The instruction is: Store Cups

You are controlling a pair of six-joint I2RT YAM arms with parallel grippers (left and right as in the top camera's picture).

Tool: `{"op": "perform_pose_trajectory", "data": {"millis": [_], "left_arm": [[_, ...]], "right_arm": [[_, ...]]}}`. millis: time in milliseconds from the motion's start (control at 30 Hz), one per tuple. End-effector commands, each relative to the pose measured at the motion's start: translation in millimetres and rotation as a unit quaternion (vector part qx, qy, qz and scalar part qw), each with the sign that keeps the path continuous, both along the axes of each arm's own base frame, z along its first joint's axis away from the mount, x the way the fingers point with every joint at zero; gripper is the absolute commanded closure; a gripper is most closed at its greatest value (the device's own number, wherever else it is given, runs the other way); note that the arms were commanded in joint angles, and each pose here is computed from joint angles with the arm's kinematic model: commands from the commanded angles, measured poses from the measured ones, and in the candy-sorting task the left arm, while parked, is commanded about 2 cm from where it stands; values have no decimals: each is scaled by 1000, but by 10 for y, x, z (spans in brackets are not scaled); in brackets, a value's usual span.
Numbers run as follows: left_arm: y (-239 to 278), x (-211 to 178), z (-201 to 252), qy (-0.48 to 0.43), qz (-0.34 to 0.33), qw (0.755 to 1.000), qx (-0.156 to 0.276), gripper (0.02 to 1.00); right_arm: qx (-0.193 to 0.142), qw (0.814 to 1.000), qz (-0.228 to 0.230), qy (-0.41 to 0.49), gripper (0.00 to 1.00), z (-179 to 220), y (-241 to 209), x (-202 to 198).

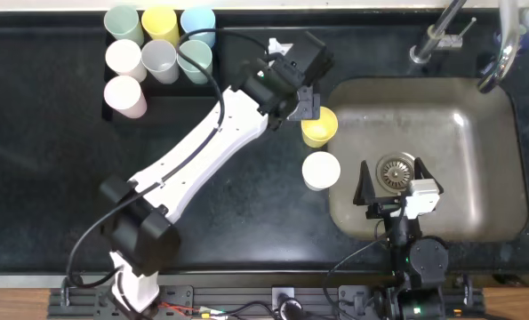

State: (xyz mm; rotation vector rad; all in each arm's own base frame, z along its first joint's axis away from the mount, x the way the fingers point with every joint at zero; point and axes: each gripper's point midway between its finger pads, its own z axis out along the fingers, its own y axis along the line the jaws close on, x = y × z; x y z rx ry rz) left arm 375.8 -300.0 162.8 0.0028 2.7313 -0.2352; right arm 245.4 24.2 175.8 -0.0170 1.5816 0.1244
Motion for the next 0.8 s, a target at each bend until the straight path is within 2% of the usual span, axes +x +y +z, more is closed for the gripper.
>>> {"op": "perform_pose_trajectory", "data": {"millis": [33,367,433,500,633,700,767,800], "left_arm": [[-222,-86,-127,20,-37,999,-6,176],[-373,-155,-600,64,-53,997,10,224],[-403,-148,-688,68,-54,996,12,281],[-420,-140,-752,69,-55,996,15,408],[-459,-109,-787,64,-56,996,12,752],[-478,-68,-772,54,-55,997,9,884],[-502,-19,-750,42,-53,998,6,985],[-510,0,-731,37,-52,998,3,985]], "right_arm": [[-1,1000,-2,0,3,-34,-10,4],[-1,1000,-2,0,3,-34,-10,4],[-1,1000,-2,0,3,-34,-10,4],[-1,1000,-2,0,5,-34,-10,4],[-1,1000,-2,0,3,-34,-10,4],[-1,1000,-2,0,3,-34,-10,4],[-1,1000,-2,0,3,-34,-10,4],[-1,1000,-2,0,5,-34,-10,4]]}}
